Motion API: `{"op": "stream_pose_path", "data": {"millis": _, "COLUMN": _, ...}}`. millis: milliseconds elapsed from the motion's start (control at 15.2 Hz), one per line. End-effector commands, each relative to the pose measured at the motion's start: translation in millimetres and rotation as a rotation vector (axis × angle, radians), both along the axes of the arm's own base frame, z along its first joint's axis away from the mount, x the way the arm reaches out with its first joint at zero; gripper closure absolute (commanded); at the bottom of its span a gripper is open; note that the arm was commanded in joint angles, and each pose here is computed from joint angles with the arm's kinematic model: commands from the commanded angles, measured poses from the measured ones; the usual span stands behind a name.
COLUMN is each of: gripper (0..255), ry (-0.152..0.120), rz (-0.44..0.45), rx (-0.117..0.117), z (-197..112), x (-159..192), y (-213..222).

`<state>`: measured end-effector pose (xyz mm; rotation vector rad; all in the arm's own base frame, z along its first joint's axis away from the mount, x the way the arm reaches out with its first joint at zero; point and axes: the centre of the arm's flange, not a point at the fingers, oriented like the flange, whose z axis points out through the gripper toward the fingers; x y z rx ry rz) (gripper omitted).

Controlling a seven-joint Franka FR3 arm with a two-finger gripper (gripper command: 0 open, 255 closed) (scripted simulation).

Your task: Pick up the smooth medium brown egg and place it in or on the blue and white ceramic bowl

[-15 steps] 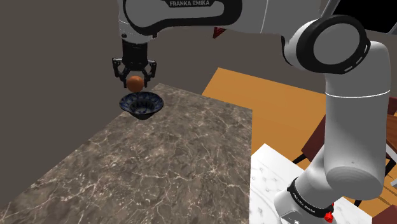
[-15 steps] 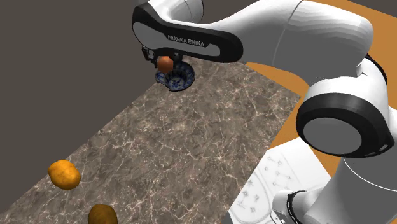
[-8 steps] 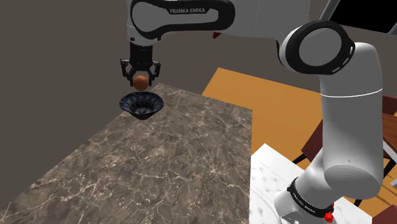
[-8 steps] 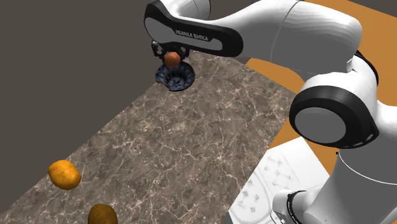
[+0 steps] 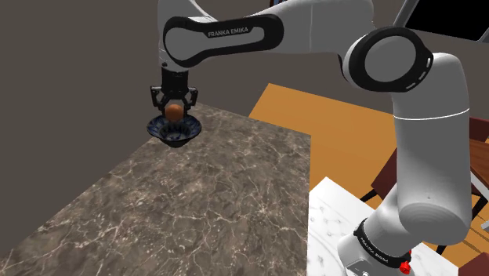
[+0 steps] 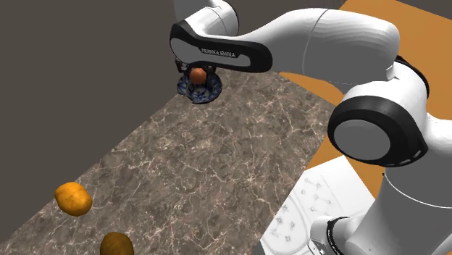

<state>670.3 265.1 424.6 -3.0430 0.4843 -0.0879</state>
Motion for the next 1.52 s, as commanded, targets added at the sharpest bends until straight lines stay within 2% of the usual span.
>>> {"op": "stream_pose_path", "data": {"millis": 0, "gripper": 255, "ry": -0.001, "rz": 0.0, "rx": 0.0, "z": -11, "x": -2, "y": 0}}
{"op": "stream_pose_path", "data": {"millis": 528, "gripper": 255, "ry": -0.001, "rz": 0.0, "rx": 0.0, "z": -15, "x": -2, "y": 0}}
{"op": "stream_pose_path", "data": {"millis": 594, "gripper": 0, "ry": -0.001, "rz": 0.0, "rx": 0.0, "z": -15, "x": -2, "y": 0}}
{"op": "stream_pose_path", "data": {"millis": 924, "gripper": 0, "ry": -0.001, "rz": 0.0, "rx": 0.0, "z": -15, "x": -2, "y": 0}}
{"op": "stream_pose_path", "data": {"millis": 1188, "gripper": 0, "ry": -0.001, "rz": 0.0, "rx": 0.0, "z": 34, "x": -5, "y": -2}}
{"op": "stream_pose_path", "data": {"millis": 1452, "gripper": 0, "ry": -0.001, "rz": 0.0, "rx": 0.0, "z": 34, "x": -5, "y": -2}}
